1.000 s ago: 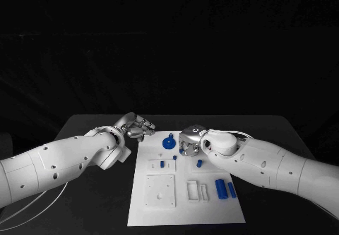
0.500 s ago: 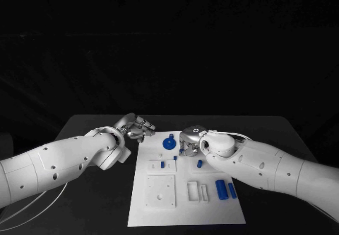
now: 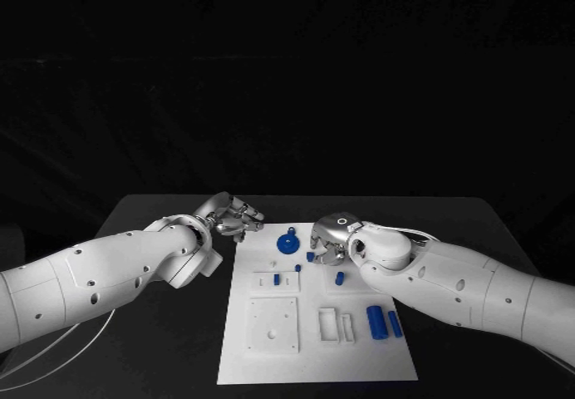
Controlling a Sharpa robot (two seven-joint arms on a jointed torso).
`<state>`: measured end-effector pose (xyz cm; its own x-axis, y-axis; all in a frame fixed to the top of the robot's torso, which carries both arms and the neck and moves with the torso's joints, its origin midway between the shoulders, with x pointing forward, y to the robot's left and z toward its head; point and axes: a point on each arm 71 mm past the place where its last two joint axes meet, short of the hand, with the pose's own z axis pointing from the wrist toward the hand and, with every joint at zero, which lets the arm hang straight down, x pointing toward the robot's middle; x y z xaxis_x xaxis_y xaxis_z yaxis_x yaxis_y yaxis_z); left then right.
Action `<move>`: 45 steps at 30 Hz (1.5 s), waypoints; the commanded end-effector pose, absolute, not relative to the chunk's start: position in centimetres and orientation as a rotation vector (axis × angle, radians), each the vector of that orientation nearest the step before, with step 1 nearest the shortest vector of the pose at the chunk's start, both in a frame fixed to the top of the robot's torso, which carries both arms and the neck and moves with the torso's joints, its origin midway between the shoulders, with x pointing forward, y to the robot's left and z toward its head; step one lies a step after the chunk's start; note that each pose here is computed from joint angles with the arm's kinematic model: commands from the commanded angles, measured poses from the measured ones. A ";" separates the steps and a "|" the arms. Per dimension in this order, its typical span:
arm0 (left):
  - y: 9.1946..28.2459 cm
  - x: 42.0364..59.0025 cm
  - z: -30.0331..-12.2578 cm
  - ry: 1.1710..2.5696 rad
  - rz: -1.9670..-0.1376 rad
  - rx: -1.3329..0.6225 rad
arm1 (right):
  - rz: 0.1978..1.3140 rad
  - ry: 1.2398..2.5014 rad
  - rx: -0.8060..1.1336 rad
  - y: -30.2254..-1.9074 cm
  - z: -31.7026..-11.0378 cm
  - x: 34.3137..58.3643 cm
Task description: Assemble the parts on the task board
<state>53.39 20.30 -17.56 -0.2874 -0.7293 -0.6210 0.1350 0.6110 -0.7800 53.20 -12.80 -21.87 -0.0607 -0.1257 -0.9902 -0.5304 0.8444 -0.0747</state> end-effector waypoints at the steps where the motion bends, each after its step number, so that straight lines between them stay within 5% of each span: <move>1: 20.2 53.4 -17.5 1.662 -0.918 -0.487 | 0.460 1.565 -0.523 -12.6 -21.4 52.8; 16: 20.3 53.3 -17.5 1.664 -0.916 -0.487 | 0.504 1.589 -0.588 -13.0 -21.8 52.8; 45: 20.2 53.3 -17.5 1.673 -0.919 -0.485 | 0.392 1.653 -0.702 -12.4 -23.0 53.5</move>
<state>53.34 20.44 -17.61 -0.2919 -0.7263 -0.6224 0.1313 0.6141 -0.7782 53.63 -12.43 -22.63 -0.0686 -0.1757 -0.9820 -0.6339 0.7678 -0.0931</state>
